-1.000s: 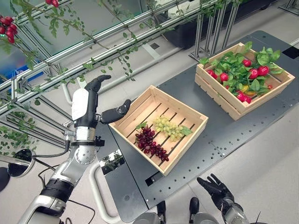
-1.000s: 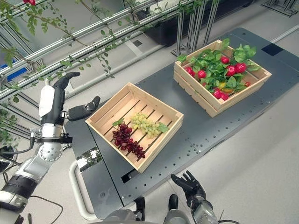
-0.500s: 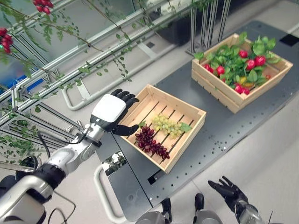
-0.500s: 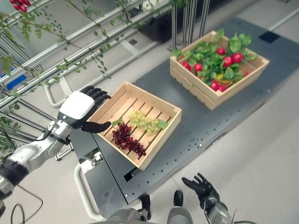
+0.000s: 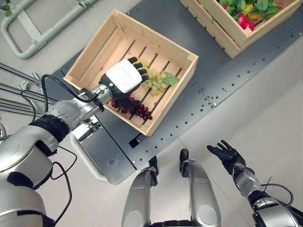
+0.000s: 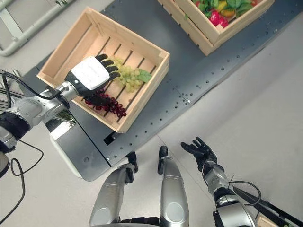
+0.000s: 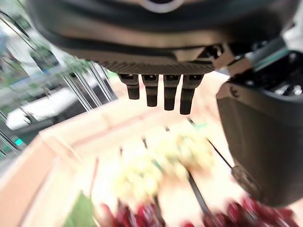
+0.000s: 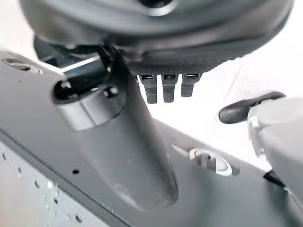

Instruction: Pick up the fruits from the basket on one side to the basket on the other side

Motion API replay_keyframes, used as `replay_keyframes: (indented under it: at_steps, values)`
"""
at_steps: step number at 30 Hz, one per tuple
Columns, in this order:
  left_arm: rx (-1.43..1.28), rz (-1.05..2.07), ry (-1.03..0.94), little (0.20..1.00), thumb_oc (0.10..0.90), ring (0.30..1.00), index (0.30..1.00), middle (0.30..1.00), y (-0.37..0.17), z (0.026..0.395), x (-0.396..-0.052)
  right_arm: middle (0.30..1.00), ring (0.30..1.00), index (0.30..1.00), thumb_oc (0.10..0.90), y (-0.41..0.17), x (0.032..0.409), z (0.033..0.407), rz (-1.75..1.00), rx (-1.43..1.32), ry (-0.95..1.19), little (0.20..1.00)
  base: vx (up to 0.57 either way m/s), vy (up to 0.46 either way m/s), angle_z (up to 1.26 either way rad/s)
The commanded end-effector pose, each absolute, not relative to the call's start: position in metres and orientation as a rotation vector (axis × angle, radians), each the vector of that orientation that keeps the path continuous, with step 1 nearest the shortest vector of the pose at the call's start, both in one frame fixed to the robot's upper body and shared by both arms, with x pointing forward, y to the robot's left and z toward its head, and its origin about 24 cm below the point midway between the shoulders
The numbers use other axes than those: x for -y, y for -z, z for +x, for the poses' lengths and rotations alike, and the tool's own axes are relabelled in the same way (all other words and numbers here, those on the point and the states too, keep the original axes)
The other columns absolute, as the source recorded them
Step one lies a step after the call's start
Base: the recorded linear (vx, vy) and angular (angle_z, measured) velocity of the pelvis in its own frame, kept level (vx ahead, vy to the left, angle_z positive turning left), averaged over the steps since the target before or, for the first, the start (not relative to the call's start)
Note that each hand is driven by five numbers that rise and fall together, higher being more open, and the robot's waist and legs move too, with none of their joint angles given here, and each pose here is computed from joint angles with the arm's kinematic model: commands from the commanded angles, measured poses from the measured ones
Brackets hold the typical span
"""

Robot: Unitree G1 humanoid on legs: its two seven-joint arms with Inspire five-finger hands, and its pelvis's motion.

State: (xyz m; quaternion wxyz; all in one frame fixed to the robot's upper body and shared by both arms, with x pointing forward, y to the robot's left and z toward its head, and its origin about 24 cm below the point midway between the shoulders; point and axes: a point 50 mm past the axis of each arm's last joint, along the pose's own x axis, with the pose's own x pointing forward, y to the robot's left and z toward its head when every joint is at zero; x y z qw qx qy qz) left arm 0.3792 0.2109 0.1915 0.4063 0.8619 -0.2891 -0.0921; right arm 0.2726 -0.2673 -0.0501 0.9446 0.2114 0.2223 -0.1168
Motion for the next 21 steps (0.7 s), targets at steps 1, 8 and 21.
replay_keyframes:
  at_steps: [1,8,21]
  values:
    - [0.823,2.225,0.006,0.900,0.800,0.900,0.900,0.900,-0.265,0.383,-0.213,0.900,0.900,0.900,0.800,0.034,0.265,0.286,0.452,-0.363,0.184,0.900,-0.03,0.004,-0.02]
    - [0.712,2.256,0.083,0.900,0.800,0.900,0.900,0.900,-0.265,0.384,-0.214,0.900,0.900,0.900,0.800,0.029,0.268,0.292,0.438,-0.365,0.188,0.900,-0.02,0.000,-0.02]
    - [0.606,2.242,0.182,0.900,0.800,0.900,0.900,0.900,-0.275,0.379,-0.203,0.900,0.900,0.900,0.800,0.026,0.273,0.293,0.499,-0.348,0.202,0.900,-0.01,-0.016,0.05]
